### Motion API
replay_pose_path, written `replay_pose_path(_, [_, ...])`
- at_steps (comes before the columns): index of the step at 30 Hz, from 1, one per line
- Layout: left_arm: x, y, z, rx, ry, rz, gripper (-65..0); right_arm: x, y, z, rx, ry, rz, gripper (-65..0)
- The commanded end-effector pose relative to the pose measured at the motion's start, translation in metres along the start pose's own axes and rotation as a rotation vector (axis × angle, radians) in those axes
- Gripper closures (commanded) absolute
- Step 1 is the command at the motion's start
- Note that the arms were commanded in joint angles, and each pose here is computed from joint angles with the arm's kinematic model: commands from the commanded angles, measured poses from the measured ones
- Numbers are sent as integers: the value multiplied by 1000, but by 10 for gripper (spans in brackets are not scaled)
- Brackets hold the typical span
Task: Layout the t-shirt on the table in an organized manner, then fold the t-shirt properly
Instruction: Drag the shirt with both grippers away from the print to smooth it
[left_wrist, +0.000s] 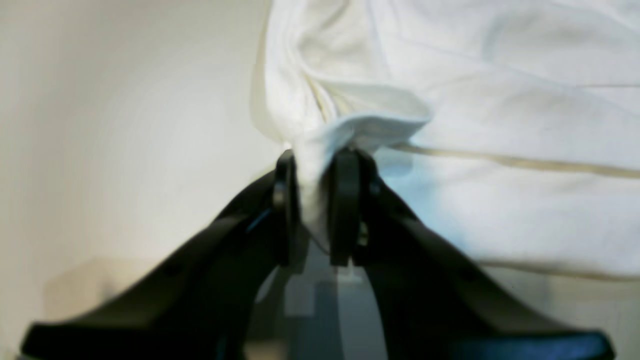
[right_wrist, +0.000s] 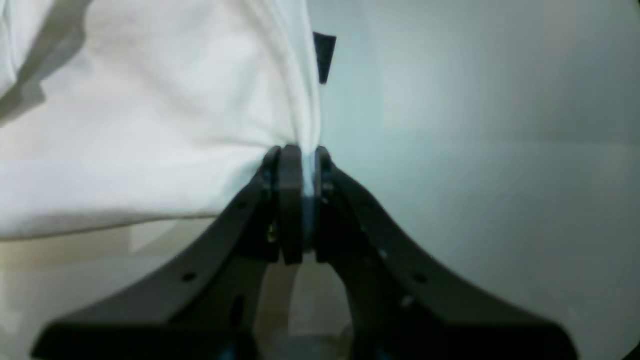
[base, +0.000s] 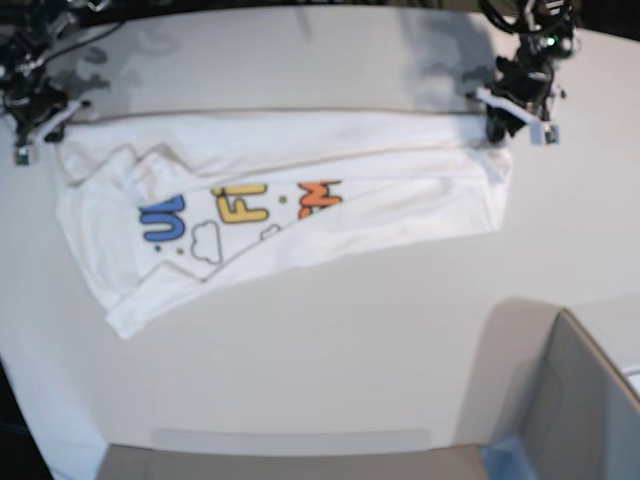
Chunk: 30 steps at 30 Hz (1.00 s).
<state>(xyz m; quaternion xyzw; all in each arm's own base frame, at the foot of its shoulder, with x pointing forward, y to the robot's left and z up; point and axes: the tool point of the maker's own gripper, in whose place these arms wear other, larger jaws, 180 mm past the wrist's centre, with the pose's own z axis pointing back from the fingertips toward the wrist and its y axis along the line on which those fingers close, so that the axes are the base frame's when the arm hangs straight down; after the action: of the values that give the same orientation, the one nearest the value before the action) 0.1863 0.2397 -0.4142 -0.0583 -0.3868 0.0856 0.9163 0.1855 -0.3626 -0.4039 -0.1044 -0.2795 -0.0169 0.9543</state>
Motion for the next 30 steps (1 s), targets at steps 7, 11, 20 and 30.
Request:
replay_pose_path(7, [-4, 9, 11, 12, 16, -40, -13, -65, -8, 7, -50, 192, -6, 0])
replay_pose_path(11, [-9, 10, 13, 14, 28, -41, -13, -68, 0, 6, -34, 146, -11, 0])
replay_pose_path(20, [-4, 8, 15, 12, 14, -46, -237, -61, 3, 7, -38, 120, -19, -67])
replay_pose_path(30, [29, -14, 32, -26, -76, -108, -259, -23, -6, 19, -88, 25, 10, -197])
